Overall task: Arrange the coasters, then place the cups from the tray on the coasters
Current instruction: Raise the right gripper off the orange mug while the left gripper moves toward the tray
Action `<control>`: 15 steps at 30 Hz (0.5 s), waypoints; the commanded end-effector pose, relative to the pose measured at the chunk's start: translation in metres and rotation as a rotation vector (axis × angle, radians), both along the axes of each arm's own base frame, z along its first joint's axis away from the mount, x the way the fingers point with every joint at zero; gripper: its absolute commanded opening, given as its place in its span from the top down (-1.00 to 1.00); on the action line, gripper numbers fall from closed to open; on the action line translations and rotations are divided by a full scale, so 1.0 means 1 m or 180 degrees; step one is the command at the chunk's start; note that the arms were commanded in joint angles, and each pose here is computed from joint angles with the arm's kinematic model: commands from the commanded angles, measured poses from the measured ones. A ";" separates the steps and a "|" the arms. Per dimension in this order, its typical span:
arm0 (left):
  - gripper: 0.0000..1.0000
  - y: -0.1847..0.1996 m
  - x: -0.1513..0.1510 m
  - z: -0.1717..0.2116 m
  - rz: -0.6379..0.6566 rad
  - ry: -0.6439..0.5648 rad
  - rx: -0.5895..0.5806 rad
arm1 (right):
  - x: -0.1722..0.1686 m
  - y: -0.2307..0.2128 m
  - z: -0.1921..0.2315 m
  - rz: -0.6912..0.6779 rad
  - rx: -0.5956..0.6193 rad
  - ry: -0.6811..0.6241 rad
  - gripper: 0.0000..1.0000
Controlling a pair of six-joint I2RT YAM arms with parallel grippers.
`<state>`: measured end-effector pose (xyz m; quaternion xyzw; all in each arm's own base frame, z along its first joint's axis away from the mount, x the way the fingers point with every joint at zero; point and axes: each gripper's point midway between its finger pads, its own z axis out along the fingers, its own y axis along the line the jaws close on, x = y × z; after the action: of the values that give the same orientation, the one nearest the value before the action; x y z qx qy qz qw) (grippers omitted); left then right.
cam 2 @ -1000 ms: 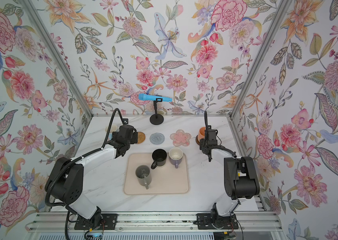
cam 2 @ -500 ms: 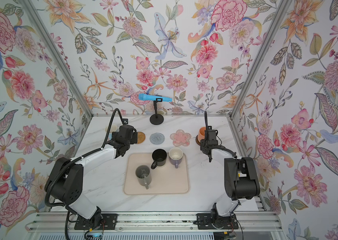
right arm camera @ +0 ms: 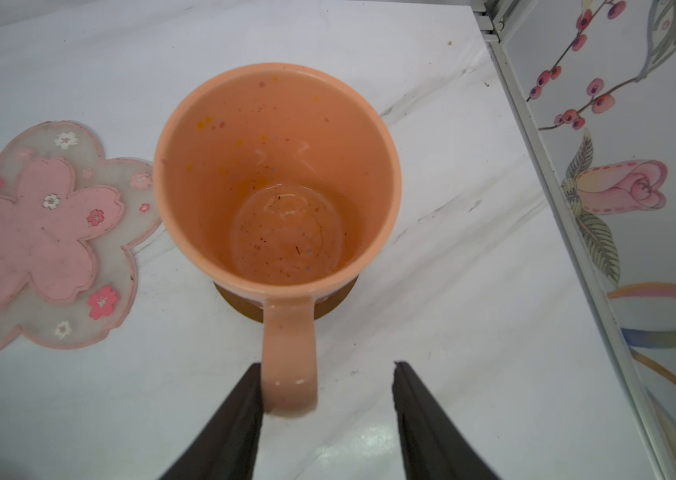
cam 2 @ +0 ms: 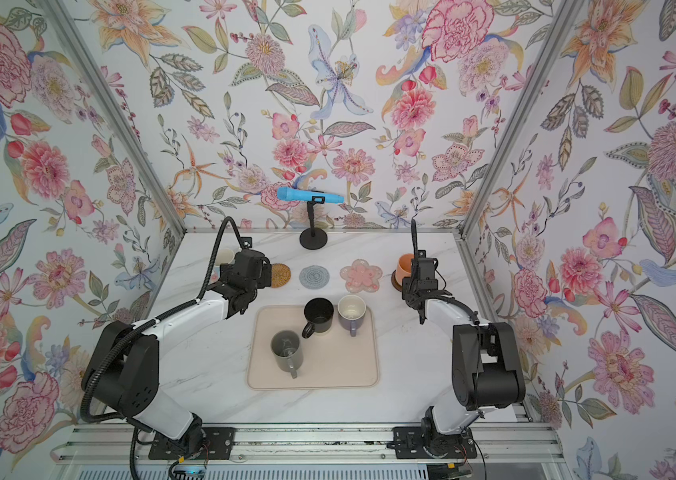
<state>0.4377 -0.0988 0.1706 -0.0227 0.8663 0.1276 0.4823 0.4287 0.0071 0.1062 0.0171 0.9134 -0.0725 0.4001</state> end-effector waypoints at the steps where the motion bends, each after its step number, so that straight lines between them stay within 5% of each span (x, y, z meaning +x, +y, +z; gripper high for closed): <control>1: -0.98 0.005 -0.012 0.013 0.0032 -0.0058 -0.0008 | -0.007 0.009 0.016 0.0047 0.0109 -0.0035 -0.07; 15: -0.98 0.016 -0.041 0.026 -0.0061 0.0018 0.0013 | -0.036 0.030 0.064 0.0135 0.0341 -0.0106 -0.32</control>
<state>0.4106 -0.0873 0.1969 -0.0231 0.8615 0.1191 0.4930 0.4021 0.0319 0.1599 0.0122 0.9082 -0.0333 0.4171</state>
